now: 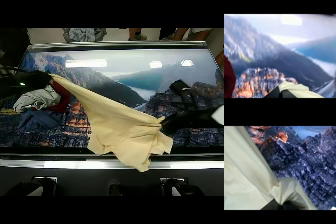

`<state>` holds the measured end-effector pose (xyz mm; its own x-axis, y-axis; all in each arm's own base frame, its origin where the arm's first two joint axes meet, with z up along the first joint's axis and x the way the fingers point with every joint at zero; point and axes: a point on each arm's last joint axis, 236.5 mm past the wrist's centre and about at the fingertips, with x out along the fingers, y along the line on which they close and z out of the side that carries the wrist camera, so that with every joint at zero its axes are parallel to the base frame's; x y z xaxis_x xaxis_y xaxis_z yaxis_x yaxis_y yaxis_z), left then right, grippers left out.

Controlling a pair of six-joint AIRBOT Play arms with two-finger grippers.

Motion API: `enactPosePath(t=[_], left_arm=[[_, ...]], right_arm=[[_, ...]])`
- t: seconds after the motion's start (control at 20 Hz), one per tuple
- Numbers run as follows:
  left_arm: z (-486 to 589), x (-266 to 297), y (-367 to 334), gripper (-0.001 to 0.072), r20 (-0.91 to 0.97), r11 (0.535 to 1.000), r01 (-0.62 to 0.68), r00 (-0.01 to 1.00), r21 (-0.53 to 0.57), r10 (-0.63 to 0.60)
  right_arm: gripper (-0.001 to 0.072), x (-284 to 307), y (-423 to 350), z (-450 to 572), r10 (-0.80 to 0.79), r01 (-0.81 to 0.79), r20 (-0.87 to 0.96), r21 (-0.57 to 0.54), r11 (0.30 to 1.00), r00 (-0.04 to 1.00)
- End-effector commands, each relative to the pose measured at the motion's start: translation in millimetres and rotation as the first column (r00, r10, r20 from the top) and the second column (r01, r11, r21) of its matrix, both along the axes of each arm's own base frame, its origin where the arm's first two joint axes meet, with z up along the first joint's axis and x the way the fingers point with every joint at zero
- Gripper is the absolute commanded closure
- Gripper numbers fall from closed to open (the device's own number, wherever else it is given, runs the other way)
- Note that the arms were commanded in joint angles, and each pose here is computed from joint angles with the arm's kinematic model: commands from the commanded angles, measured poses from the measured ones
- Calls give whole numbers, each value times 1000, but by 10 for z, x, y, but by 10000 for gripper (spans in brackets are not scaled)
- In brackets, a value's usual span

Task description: Fold the shirts.

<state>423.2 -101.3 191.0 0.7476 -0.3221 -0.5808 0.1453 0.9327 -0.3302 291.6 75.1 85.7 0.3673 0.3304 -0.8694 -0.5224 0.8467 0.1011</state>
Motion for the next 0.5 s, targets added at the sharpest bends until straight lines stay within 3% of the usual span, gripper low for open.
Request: enactPosePath(t=[0.0,0.2,0.3,0.35,0.4,0.45], left_arm=[[-1114,358,-91,678,-221,999,-18,975,-27,11],[-1761,438,-350,677,-387,987,-50,922,-152,-12],[-1889,424,-468,677,-419,983,-51,908,-179,-29],[-1900,415,-497,677,-420,983,-44,907,-178,-35],[-1875,413,-501,677,-416,983,-42,909,-179,-37],[-1833,411,-482,677,-406,984,-34,913,-176,-41]], right_arm=[[671,754,-92,-723,-215,208,91,80,975,972],[671,1240,-22,-987,-392,369,56,240,898,918],[668,1241,39,-1159,-411,399,-11,264,878,912],[567,1234,66,-1180,-413,405,-29,274,872,910],[295,1218,103,-1131,-398,391,-35,284,875,917],[167,1179,166,-1001,-322,313,-11,270,911,947]])
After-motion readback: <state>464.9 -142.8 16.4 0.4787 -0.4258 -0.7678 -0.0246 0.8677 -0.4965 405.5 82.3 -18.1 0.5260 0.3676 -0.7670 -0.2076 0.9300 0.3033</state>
